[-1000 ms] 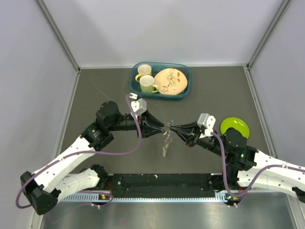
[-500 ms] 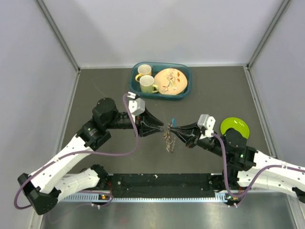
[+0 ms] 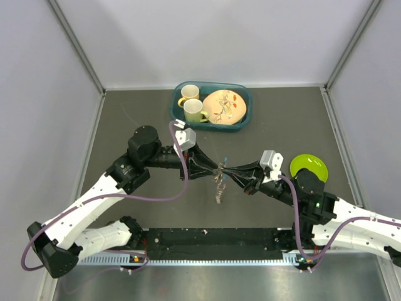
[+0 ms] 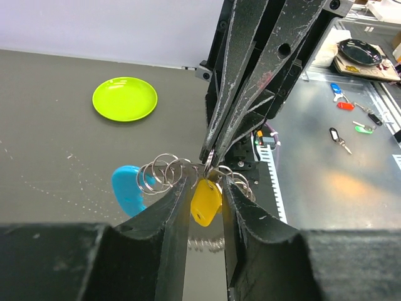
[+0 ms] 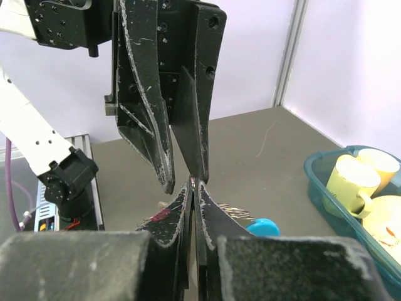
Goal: Remove the keys from the keyring
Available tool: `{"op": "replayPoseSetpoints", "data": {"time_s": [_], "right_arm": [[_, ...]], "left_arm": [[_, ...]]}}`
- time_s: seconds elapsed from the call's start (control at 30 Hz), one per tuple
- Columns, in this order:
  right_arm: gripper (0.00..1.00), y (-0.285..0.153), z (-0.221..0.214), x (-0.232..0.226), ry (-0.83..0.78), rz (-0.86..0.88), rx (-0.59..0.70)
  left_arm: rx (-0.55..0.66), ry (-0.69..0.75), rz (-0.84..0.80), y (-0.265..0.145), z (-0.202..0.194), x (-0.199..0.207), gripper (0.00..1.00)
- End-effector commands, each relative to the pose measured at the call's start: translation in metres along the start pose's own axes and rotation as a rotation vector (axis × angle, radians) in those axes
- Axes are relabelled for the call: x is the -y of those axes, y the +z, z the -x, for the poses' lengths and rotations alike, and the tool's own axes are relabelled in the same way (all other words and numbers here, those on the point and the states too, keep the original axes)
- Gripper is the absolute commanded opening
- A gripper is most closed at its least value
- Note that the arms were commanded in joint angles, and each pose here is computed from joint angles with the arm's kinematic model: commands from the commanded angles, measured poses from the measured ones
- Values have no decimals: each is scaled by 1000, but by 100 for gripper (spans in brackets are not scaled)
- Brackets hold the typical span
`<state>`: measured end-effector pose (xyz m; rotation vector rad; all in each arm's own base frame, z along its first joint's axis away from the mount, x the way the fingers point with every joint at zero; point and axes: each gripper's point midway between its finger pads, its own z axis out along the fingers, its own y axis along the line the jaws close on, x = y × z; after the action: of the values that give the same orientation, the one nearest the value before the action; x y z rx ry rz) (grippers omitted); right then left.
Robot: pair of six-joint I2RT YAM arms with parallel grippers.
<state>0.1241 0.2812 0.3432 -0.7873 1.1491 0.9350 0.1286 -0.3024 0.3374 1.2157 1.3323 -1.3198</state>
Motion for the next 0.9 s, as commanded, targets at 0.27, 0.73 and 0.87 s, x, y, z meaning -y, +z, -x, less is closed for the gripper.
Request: {"op": "replayPoseSetpoints", "data": {"time_s": [0.27, 0.73, 0.87], "right_arm": [[0, 5, 30, -3, 11, 25, 107], [0, 9, 26, -2, 15, 23, 93], [0, 10, 23, 0, 22, 11, 79]], "left_arm": [[39, 33, -63, 4, 22, 9, 26], [60, 24, -86, 7, 27, 12, 0], [64, -1, -65, 8, 28, 9, 0]]}}
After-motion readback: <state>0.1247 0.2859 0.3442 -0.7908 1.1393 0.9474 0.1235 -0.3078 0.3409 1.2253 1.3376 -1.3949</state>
